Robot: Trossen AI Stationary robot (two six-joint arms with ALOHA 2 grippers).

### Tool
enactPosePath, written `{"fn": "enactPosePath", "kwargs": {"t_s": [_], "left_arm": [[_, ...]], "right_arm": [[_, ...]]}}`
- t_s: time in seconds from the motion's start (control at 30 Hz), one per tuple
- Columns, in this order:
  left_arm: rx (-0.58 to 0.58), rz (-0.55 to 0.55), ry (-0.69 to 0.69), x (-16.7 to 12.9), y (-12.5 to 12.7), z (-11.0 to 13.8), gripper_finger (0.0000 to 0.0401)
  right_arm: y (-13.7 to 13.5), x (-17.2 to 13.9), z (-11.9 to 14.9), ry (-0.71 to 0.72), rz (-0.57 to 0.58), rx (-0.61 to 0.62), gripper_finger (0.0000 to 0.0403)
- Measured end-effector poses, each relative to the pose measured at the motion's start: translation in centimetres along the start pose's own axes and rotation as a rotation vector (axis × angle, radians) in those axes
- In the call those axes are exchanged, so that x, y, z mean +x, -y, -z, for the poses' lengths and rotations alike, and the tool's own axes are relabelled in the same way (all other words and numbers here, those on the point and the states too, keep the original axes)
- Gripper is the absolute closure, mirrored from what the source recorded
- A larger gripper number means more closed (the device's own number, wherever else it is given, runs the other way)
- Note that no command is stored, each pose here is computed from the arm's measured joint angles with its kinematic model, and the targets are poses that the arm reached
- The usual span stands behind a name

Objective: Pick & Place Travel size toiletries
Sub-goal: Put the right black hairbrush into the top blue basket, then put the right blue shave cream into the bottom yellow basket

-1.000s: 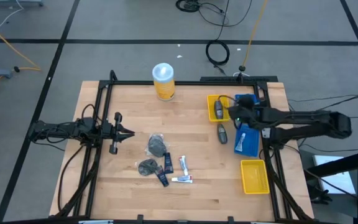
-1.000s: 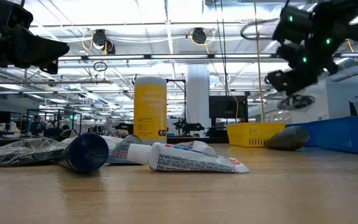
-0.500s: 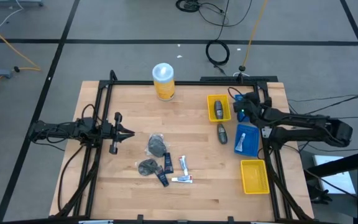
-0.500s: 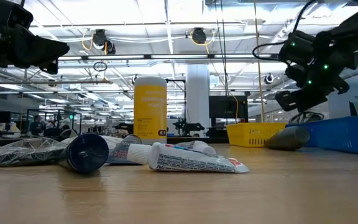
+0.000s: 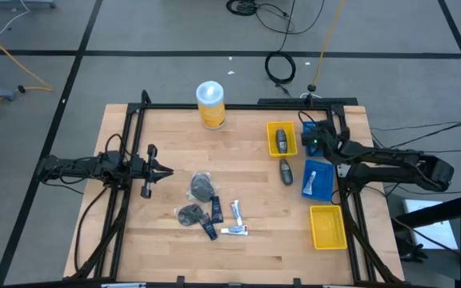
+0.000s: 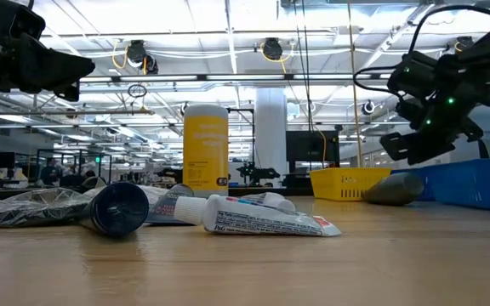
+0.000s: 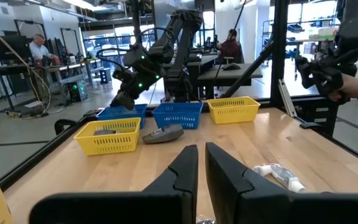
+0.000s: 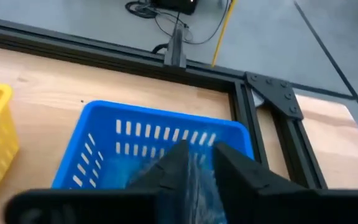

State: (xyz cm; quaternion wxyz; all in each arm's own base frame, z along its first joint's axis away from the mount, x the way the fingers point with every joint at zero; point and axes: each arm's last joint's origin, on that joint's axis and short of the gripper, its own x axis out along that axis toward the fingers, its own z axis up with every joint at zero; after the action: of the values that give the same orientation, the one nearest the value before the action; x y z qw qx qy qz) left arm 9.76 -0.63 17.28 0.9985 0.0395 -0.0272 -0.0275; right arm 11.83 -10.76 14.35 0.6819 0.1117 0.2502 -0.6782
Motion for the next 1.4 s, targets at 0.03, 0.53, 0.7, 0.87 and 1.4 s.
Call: {"fn": "enactPosePath", "kwargs": {"t_s": [0.03,0.53,0.7,0.87,1.4], "left_arm": [[0.0,0.0,0.0,0.0,0.0,0.0,0.0368],[0.0,0.0,0.0,0.0,0.0,0.0,0.0368],[0.0,0.0,0.0,0.0,0.0,0.0,0.0368],[0.0,0.0,0.0,0.0,0.0,0.0,0.0368],[0.0,0.0,0.001,0.0,0.0,0.0,0.0368]], "right_arm": [[-0.1,0.0,-0.1,0.01,-0.004,-0.002,0.0309],[-2.8,-5.1,-3.3,0.372,-0.41,-0.051,0.0226],[-4.8,-8.3,-2.6,0.435,-0.703,-0.066,0.0244],[-7.1,-11.3,-1.0,0.488,-0.94,-0.106,0.0261],[-21.2,-17.5,2.3,0.552,-1.526,-0.446,0.0273]]}}
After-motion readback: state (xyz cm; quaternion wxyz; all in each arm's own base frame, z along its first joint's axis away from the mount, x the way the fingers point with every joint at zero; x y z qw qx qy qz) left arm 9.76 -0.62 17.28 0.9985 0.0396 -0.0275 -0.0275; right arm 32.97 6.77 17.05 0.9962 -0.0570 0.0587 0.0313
